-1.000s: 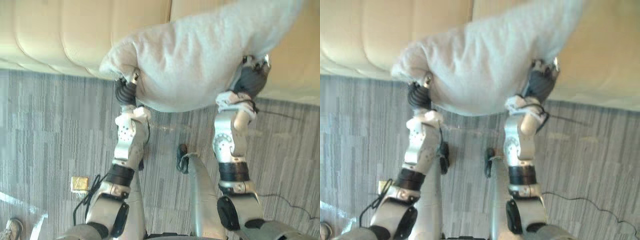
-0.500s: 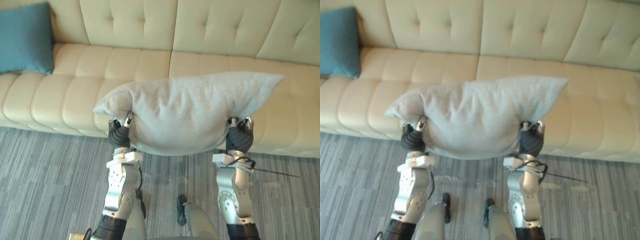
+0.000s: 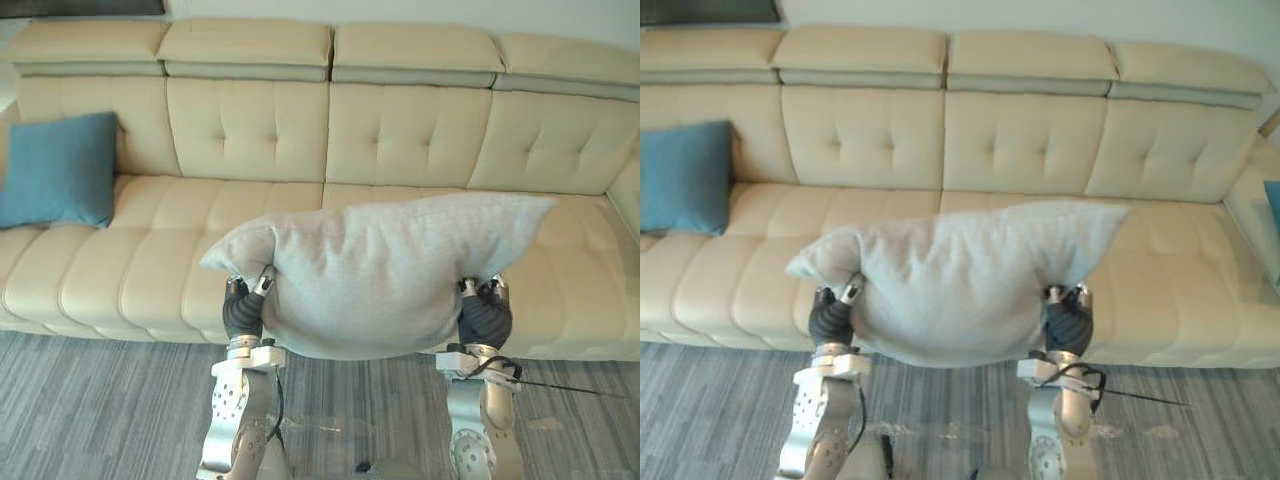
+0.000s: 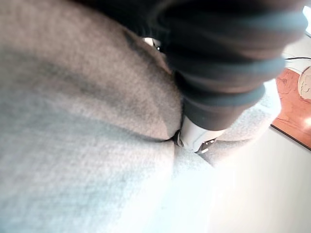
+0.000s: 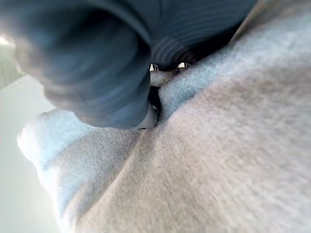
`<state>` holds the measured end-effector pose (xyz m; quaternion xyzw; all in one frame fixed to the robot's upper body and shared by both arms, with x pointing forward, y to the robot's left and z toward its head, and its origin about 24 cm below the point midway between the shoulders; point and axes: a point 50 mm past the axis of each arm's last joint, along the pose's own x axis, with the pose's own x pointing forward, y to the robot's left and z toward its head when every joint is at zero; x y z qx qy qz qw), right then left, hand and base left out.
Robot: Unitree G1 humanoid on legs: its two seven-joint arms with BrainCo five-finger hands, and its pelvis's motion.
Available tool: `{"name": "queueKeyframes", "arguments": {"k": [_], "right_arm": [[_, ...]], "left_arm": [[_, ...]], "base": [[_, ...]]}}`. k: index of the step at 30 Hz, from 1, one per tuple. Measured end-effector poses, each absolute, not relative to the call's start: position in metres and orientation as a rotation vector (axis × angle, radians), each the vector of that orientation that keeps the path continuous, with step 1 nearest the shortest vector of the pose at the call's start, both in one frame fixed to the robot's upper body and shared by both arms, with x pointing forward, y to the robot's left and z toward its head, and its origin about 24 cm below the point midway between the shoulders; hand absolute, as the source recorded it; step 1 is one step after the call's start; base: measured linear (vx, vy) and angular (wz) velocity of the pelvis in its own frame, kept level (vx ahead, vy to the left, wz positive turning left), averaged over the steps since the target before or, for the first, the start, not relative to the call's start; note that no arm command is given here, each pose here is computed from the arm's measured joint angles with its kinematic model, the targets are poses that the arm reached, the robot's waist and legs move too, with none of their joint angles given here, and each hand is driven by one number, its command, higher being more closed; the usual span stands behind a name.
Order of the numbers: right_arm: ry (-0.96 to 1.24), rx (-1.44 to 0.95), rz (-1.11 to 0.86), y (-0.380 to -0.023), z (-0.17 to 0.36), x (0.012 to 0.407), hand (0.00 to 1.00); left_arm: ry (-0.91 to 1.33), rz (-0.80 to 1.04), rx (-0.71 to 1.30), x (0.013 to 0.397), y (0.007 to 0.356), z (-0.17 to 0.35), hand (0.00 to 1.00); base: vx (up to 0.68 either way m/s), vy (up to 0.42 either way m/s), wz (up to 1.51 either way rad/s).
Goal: Pick up cushions and gather them together orderly.
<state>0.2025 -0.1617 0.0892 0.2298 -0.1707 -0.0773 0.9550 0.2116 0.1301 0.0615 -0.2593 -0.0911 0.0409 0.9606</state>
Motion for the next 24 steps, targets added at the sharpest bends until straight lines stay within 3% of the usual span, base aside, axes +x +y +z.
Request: {"name": "queueKeyframes", "arguments": {"k": [5, 9, 24], "right_arm": [[-0.288, 0.437, -0.149, -0.157, 0.080, 0.209, 1.00], [-0.215, 0.417, -0.158, -0.156, 0.063, 0.213, 1.00], [-0.241, 0.351, -0.176, -0.171, 0.068, 0.220, 1.00]], "left_arm": [[-0.172, 0.092, -0.499, 0.209, 0.136, 0.058, 1.00], [-0.135, 0.095, -0.472, 0.208, 0.139, 0.050, 1.00], [-0.142, 0.051, -0.481, 0.217, 0.123, 0.051, 1.00]], "base": [[0.33, 0.377, -0.57], [0.16, 0.102, -0.34], [0.11, -0.143, 0.12]]}}
